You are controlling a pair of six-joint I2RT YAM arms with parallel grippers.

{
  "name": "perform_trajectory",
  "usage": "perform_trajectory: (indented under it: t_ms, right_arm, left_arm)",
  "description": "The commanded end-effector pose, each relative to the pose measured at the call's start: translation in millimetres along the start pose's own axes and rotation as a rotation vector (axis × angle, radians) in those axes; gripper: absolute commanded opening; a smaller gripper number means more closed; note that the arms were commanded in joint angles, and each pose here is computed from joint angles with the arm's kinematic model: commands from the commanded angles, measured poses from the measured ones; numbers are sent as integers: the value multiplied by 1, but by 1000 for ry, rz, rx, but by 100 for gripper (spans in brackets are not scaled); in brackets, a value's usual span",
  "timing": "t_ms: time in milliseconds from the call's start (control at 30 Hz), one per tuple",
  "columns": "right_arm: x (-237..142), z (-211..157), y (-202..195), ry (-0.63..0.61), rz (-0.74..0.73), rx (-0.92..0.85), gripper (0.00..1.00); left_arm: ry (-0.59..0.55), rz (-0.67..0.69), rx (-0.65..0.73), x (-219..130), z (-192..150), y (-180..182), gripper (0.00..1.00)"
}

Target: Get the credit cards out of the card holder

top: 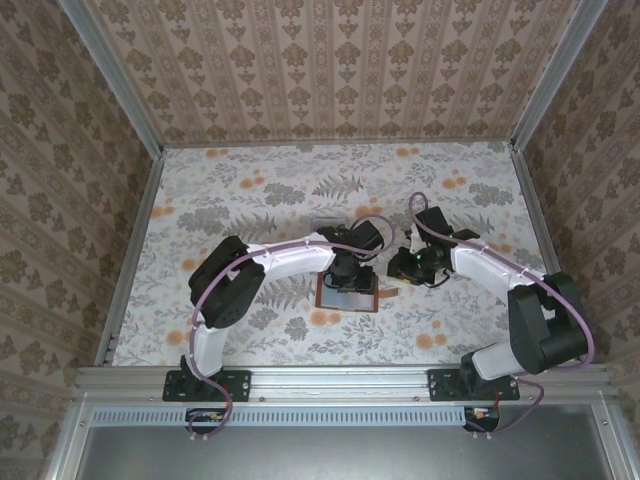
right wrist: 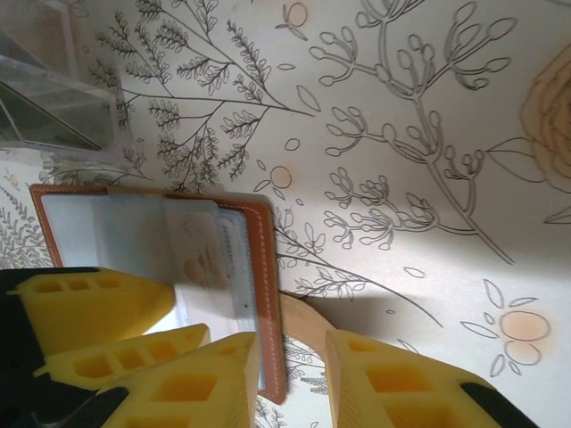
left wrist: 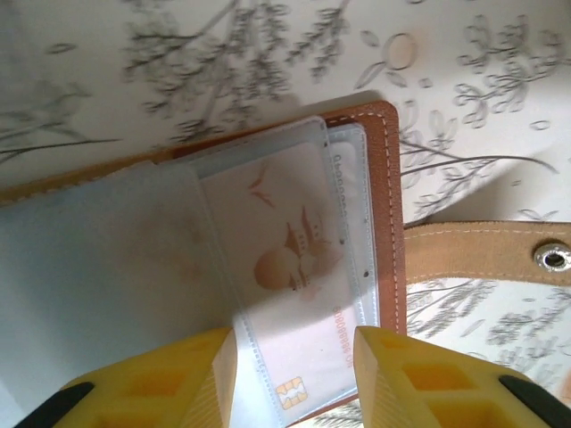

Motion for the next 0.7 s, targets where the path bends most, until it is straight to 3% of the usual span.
perform_trajectory:
  t_ms: [0, 167, 333, 667]
  right_arm:
    - [6, -3, 7, 38, 38, -4, 28]
    - [9, -4, 11, 46, 38, -14, 28]
    - [10, -5, 14, 51, 37, -20, 28]
    - [10, -6, 16, 44, 31, -22, 28]
  left_arm:
    - [27, 179, 51, -9, -8, 11, 42]
    - [27, 333, 101, -19, -10, 12, 43]
    - [37, 379, 131, -24, -11, 10, 45]
    - [-19, -54, 23, -3, -5, -8, 28]
Point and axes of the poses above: each hand's point on the last joint's axis, 136 mm out from that joint toward the fingers, its own x axis out along the fingers, its own y axis along the line the jaws close on, z = x × y, the point moved 7 cm from there along -x, back along the fingers, and after that the axes turned 3 degrees about x, right-handed, at the moved point
